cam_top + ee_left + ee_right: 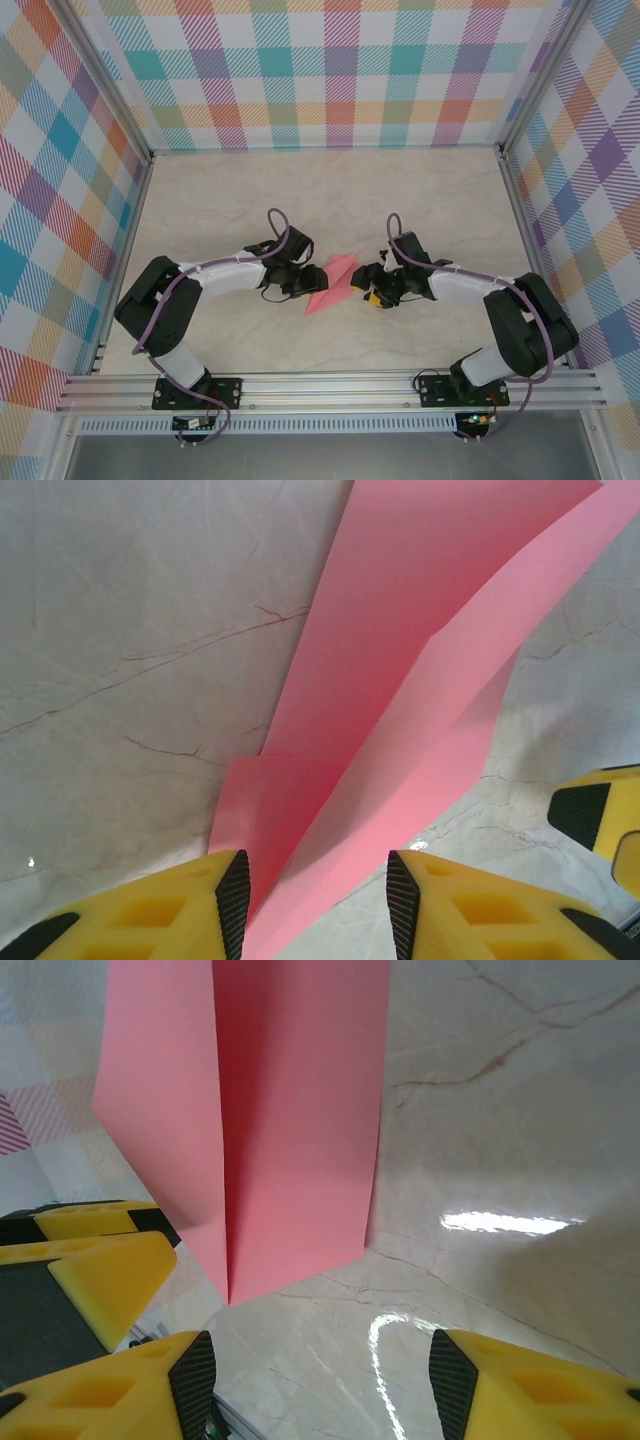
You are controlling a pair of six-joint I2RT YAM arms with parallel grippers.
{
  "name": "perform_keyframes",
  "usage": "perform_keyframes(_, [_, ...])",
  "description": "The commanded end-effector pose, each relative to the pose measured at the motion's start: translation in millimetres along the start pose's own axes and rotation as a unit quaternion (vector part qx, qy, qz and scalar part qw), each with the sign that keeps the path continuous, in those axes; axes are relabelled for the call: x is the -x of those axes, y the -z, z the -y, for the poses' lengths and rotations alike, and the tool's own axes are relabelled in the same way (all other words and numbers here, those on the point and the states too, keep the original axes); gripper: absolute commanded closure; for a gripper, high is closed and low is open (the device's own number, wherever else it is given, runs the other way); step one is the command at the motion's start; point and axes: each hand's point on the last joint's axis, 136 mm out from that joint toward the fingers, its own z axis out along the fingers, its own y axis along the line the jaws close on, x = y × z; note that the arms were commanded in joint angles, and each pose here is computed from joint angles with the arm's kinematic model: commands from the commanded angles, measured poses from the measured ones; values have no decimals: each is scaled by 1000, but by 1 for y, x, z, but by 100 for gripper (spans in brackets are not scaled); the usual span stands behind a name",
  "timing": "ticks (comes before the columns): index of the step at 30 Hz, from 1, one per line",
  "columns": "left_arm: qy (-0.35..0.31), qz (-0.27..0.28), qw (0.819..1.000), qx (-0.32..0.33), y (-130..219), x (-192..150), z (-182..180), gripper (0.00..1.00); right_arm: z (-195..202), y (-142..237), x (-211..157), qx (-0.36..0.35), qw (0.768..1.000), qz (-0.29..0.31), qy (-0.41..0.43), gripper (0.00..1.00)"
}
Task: Fold a paper plane with a square sheet of paper (pick it up from the middle)
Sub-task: Fourth fold the wing at the center of the table.
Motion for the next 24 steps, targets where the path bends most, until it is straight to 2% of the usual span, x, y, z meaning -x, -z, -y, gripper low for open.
perform_keyframes(1, [3, 2, 1000, 1, 1, 4, -3, 56, -16, -4, 4, 19, 1000, -2, 5, 39])
perform_keyframes(24, [5, -18, 1000, 22, -3, -7, -17, 56, -17, -30, 8, 21, 1000, -18, -4, 41])
